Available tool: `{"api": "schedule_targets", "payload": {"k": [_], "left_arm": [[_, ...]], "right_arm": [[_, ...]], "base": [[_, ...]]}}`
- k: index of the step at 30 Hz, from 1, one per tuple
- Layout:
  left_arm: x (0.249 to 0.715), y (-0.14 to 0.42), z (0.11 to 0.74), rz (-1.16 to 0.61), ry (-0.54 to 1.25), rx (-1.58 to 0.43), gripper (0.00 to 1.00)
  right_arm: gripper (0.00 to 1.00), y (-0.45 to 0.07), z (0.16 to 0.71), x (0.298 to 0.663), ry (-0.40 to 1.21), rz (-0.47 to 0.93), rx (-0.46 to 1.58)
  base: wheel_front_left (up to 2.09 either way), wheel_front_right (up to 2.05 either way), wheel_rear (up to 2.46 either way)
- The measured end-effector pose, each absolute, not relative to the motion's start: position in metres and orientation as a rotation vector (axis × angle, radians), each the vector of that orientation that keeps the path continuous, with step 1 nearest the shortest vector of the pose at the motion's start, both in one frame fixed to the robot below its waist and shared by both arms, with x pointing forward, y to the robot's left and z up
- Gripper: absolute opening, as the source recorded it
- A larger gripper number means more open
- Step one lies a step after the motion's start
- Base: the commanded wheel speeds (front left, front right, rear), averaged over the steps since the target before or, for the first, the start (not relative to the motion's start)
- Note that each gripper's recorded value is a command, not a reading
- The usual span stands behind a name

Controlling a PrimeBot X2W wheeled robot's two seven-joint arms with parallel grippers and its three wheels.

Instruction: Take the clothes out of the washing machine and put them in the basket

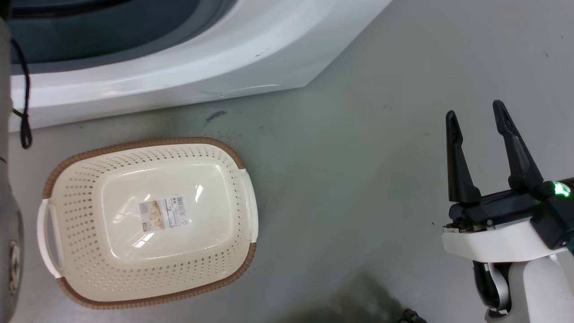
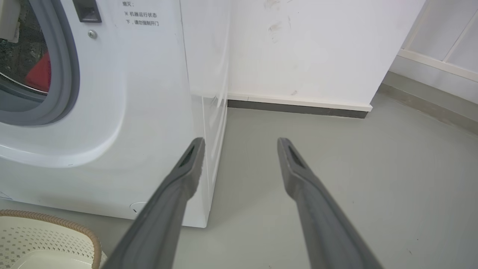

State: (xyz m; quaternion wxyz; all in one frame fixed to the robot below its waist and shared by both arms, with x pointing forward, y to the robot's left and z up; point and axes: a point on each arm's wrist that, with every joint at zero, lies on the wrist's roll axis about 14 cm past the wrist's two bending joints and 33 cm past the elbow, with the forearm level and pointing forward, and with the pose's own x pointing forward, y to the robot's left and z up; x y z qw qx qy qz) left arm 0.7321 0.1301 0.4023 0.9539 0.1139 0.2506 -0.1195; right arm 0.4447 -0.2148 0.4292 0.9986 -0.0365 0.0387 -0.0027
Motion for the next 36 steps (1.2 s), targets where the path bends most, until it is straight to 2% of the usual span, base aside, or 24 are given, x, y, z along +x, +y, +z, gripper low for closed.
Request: {"api": "schedule_targets", "payload": {"k": [21, 36], "left_arm": [[0.642, 0.113, 0.442, -0.313, 0.296, 0.072, 0.00], [0.590, 0.118, 0.512, -0.328, 0.057, 0.041, 0.00]], "right_arm": [[1.00, -0.191, 0.470, 0.415, 0.001, 0.051, -0.080], [1.00, -0.175, 0.493, 0.393, -0.051, 0.092, -0.072]], "base": [[0.00, 0.00, 0.00], [0.00, 0.00, 0.00]]}}
